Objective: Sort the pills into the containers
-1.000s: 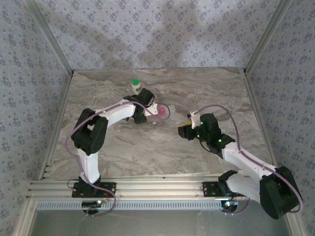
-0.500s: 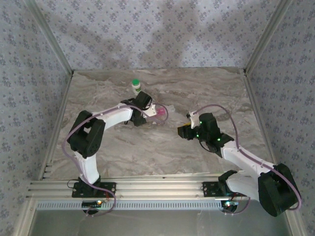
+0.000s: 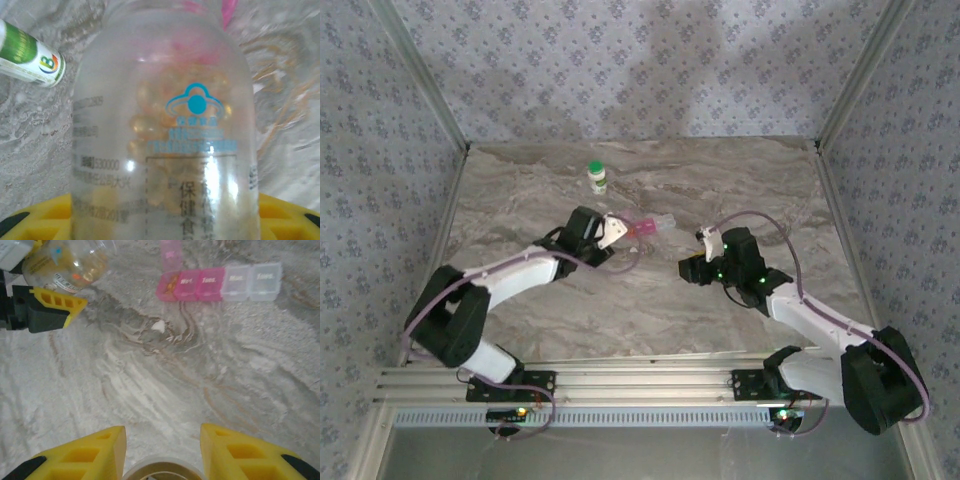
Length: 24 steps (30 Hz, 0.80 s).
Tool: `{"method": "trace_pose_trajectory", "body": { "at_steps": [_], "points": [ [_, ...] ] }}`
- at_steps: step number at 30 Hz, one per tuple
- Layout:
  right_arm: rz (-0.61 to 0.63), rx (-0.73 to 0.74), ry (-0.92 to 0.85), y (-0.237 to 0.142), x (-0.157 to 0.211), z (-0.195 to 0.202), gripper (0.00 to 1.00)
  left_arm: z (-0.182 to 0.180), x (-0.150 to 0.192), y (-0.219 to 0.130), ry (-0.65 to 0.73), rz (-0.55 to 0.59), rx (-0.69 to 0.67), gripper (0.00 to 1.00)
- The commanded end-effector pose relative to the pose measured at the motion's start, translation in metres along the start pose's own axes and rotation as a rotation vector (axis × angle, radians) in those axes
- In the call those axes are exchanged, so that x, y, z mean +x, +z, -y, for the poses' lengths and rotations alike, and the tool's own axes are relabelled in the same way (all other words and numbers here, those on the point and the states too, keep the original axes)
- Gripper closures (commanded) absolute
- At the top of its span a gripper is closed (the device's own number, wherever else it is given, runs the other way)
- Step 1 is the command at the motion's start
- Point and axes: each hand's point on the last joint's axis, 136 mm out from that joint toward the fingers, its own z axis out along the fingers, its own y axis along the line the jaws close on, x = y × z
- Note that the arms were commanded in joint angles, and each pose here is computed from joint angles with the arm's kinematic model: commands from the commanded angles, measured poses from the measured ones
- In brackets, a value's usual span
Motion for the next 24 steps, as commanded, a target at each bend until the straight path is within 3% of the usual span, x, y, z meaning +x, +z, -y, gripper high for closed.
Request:
{"method": "trace_pose_trajectory", "body": {
  "at_steps": [1, 3, 6, 8, 16, 24],
  "points": [
    [-0.015, -0.128, 0.021, -0.022, -0.028, -0.038, 1.0, 0.01, -0.073, -0.055, -0.108, 0.39, 0.014, 1.0],
    [0.002, -0.17, 0.031, -0.039, -0.042, -0.056, 1.0, 0.017, -0.098, -0.101, -0.135, 0.592, 0.011, 1.0],
    [0.123, -0.215, 0.01, -0.072, -0.075, -0.082, 1.0, 0.016, -0.122, -0.171, -0.2, 0.889, -0.003, 1.0],
    [0.208, -0.235, -0.018, -0.089, -0.096, -0.095, 1.0, 0.011, -0.125, -0.194, -0.23, 0.992, -0.014, 1.0],
    [0.339, -0.382, -0.132, -0.125, -0.155, -0.146, 1.0, 0.032, -0.133, -0.188, -0.22, 1.029, 0.111, 1.0],
    [0.365, -0.473, -0.18, -0.121, -0.172, -0.177, 1.0, 0.051, -0.137, -0.167, -0.295, 1.006, 0.24, 1.0]
  ]
}}
